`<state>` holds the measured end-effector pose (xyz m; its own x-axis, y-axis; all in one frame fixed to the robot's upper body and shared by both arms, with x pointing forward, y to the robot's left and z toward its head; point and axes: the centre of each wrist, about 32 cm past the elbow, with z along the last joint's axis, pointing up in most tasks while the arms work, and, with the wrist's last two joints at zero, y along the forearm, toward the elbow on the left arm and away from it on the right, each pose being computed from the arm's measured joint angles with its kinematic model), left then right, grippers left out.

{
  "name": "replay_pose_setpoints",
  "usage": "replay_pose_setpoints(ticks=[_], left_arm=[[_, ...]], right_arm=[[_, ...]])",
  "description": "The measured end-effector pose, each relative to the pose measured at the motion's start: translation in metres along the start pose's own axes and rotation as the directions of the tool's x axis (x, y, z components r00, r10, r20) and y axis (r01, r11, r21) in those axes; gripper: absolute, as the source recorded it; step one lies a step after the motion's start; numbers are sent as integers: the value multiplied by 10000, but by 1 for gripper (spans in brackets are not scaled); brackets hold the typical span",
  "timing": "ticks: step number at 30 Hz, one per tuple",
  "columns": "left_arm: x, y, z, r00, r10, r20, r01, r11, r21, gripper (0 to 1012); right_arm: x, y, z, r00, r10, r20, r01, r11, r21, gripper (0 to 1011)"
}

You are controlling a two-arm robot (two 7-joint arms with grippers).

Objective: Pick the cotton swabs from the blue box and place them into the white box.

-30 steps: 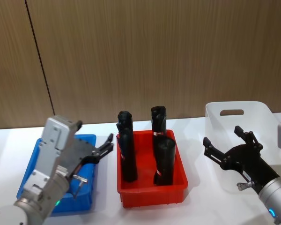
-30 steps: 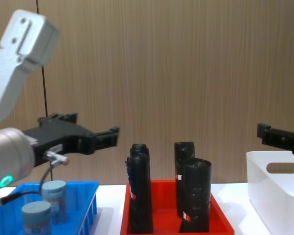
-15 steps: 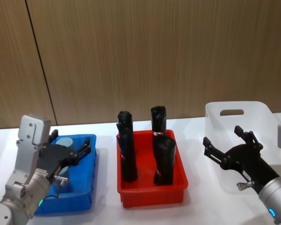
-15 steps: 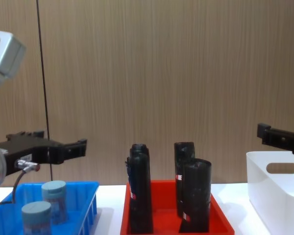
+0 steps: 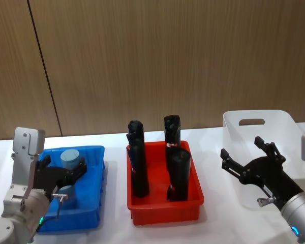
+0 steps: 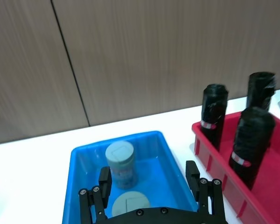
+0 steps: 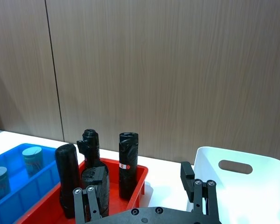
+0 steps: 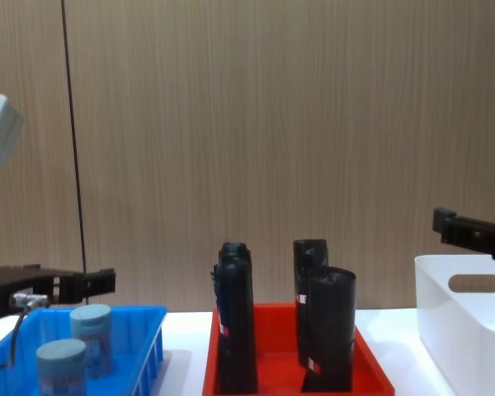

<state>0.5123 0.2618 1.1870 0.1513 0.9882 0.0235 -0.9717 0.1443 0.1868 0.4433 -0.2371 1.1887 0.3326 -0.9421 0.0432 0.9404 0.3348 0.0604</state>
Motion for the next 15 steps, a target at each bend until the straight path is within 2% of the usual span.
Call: replay_pose_setpoints(ticks=[5,8,9,12,15], left_arm=[[6,-53,-22,9994,255,-230,-245,9987,445,1004],[19,-102,-47,9984,443,-341,-413,9956,842,1004],[19,-102,-47,9984,443,-341,-413,9956,842,1004],[28,-155,-64,9974,598,-408,-545,9912,1204,1004],[36,-186,-73,9967,679,-439,-612,9884,1393,1004]], right_arm=[[0,0,0,10000,0,1,0,10000,0,1002],[0,0,0,10000,0,0,0,10000,0,1002],[0,0,0,10000,1,0,-1,10000,-1,1002],[0,0,0,10000,0,1,0,10000,0,1002],[0,0,0,10000,0,0,0,10000,0,1001]])
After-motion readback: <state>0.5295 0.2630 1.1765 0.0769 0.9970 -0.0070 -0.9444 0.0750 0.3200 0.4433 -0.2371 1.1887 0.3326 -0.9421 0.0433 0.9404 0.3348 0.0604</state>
